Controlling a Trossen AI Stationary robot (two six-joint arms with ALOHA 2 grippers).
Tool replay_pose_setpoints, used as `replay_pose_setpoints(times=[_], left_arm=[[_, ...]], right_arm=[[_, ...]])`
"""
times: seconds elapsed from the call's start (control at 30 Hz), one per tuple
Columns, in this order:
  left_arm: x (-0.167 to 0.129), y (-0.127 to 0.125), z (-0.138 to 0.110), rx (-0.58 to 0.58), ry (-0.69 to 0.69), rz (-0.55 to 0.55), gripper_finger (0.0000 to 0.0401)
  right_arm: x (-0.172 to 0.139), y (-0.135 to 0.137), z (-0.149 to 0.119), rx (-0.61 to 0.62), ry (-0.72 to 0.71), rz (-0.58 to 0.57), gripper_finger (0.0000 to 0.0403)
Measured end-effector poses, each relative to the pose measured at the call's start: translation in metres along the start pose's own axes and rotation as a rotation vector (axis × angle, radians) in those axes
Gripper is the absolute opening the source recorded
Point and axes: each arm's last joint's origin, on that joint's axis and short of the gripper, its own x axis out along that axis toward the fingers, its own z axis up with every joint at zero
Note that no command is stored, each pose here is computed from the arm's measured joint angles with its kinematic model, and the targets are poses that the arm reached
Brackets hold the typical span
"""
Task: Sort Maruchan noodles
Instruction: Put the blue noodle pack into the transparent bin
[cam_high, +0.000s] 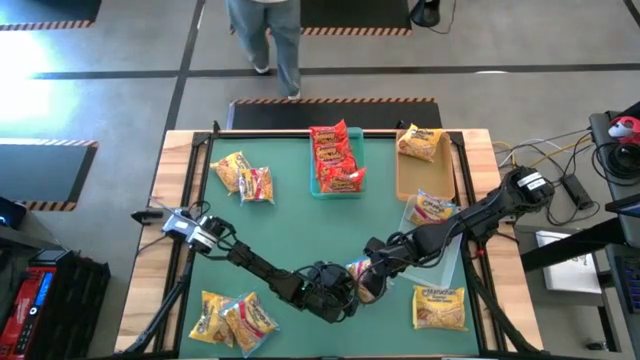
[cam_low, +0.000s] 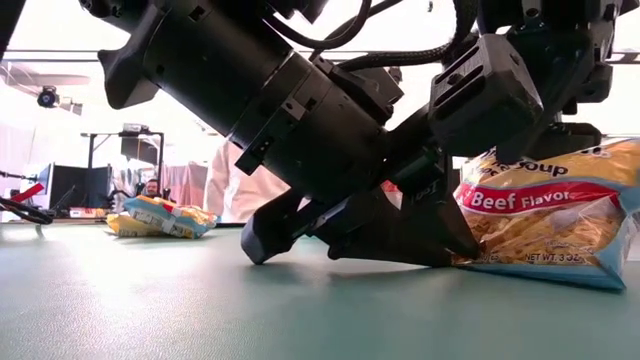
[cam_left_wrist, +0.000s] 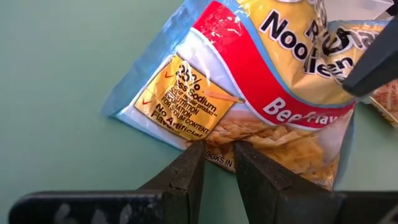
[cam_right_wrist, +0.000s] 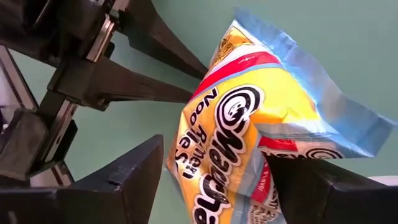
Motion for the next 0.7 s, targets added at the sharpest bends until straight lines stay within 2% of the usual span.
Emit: replay_pose_setpoints(times=[0.2,0.33,0.47,0.7], left_arm=[[0.006,0.004,0.0,-0.021,0.026,0.007,0.0075],[0.013,0.009,-0.007,-0.079,0.054,0.014,0.0075],[0.013,0.01,-0.008,-0.082,0.053,0.017,0.0075],[0.014,0.01,-0.008,-0.083,0.056,0.017,0.0075]], right_arm=[[-0.002,0.001,0.006,-0.005,-0.011,-0.017,0.0264],[-0.008,0.002,0.012,-0.037,-0.005,-0.079,0.0264],[-0.014,0.002,0.015,-0.086,0.031,-0.134,0.0268],[-0.012,0.001,0.018,-0.079,0.027,-0.126,0.0274]])
